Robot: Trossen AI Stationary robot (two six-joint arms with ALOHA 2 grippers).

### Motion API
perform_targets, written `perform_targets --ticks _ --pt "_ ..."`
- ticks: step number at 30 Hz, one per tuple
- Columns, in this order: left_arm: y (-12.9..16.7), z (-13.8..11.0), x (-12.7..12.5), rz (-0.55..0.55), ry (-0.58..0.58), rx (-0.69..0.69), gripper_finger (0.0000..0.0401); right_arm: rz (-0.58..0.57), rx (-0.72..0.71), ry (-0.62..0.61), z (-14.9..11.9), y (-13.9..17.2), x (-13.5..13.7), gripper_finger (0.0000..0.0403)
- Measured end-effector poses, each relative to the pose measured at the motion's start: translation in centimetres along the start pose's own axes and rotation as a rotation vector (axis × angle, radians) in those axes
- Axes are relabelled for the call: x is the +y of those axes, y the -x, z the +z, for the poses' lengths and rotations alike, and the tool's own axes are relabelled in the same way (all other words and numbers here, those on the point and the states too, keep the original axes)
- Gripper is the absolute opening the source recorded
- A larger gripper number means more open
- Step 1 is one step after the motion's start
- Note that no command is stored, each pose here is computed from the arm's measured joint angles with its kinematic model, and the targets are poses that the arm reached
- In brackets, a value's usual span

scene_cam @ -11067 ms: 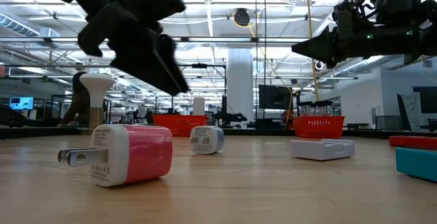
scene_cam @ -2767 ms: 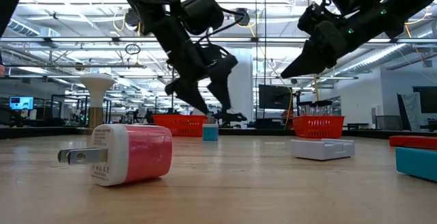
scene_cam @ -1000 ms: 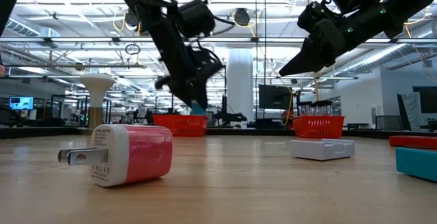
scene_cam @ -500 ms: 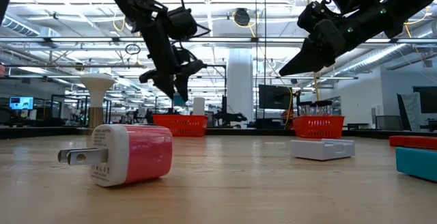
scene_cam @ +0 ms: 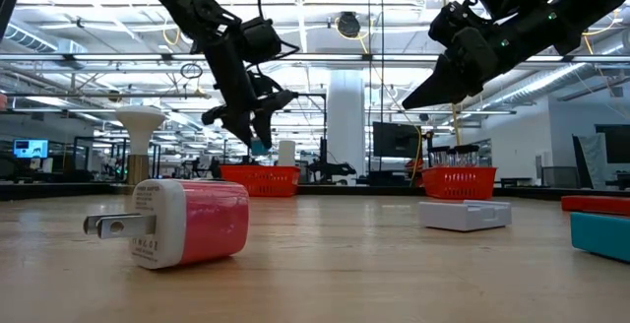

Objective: Pick & Place Office items
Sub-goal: Put the blue charger adapter into the top left red basket

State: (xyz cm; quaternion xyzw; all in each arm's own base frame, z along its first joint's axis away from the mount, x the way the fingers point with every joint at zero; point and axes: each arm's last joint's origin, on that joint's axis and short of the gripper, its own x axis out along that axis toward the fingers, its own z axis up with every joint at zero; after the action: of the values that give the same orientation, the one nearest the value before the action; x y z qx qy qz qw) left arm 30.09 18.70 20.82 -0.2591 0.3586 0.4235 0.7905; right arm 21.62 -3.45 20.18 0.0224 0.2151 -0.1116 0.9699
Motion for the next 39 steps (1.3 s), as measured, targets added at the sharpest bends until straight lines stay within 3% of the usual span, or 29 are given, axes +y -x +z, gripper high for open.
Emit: perform_targets --ticks 20,39 --pt "-2.4 0.6 1.0 0.0 0.059 -0.03 0.0145 -0.002 -0.003 -0.004 0.0 0.0 0.0 0.0" --pt "-6.6 -0.7 1.7 0.026 0.091 0.039 0.0145 -0.001 -0.005 -0.004 0.0 0.0 0.0 0.0"
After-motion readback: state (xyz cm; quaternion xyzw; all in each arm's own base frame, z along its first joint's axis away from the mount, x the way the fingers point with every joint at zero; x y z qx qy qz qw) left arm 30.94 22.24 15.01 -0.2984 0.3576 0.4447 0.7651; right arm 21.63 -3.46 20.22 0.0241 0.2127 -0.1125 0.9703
